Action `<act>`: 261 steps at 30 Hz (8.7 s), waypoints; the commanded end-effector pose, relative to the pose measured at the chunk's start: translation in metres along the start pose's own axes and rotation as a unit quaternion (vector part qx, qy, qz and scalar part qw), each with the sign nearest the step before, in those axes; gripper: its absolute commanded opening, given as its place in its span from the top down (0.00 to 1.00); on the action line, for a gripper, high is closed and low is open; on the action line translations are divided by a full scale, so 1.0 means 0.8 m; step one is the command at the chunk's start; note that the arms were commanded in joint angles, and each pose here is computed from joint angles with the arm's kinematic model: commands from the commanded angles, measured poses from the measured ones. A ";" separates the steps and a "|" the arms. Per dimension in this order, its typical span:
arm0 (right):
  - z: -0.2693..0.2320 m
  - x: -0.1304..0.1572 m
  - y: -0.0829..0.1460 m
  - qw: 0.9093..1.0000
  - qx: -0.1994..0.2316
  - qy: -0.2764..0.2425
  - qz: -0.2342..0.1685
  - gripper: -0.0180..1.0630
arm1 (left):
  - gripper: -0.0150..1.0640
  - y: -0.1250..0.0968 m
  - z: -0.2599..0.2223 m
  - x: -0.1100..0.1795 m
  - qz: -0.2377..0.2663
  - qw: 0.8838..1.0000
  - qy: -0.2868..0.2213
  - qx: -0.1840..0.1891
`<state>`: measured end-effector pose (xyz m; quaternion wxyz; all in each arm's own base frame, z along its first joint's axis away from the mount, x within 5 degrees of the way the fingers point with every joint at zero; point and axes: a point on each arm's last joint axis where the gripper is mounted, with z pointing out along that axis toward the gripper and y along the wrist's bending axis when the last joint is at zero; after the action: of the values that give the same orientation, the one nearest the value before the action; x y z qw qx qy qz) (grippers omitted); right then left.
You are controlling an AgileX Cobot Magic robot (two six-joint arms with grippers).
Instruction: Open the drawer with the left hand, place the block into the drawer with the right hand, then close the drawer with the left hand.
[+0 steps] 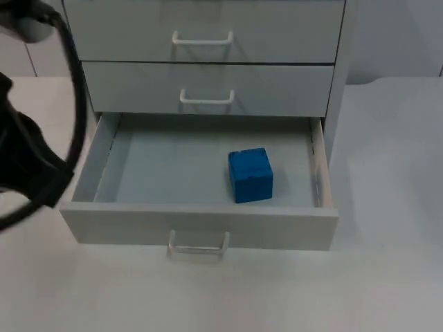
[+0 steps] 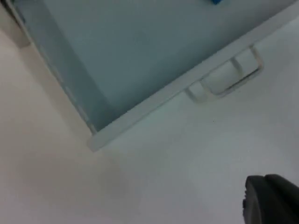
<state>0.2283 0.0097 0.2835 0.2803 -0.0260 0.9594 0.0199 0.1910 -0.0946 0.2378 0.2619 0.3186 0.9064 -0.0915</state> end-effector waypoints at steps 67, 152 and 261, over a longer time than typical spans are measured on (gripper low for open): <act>-0.003 -0.004 -0.002 1.000 0.001 -0.028 -0.001 0.24 | 0.99 -0.093 0.240 -0.033 0.428 0.880 0.035 -0.203; 0.003 0.000 -0.002 1.000 0.004 -0.027 -0.008 0.24 | 0.99 -0.052 0.162 -0.056 0.139 0.982 -0.005 -0.129; -0.156 0.251 0.011 0.965 -0.006 -0.260 -0.045 0.24 | 0.99 -0.063 -0.186 0.199 -0.218 0.913 -0.238 -0.250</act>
<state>-0.0081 0.0042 0.2797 0.5136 -0.0658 0.8553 0.0211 -0.0049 -0.0022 0.2819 0.5187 0.0141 0.8548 0.0028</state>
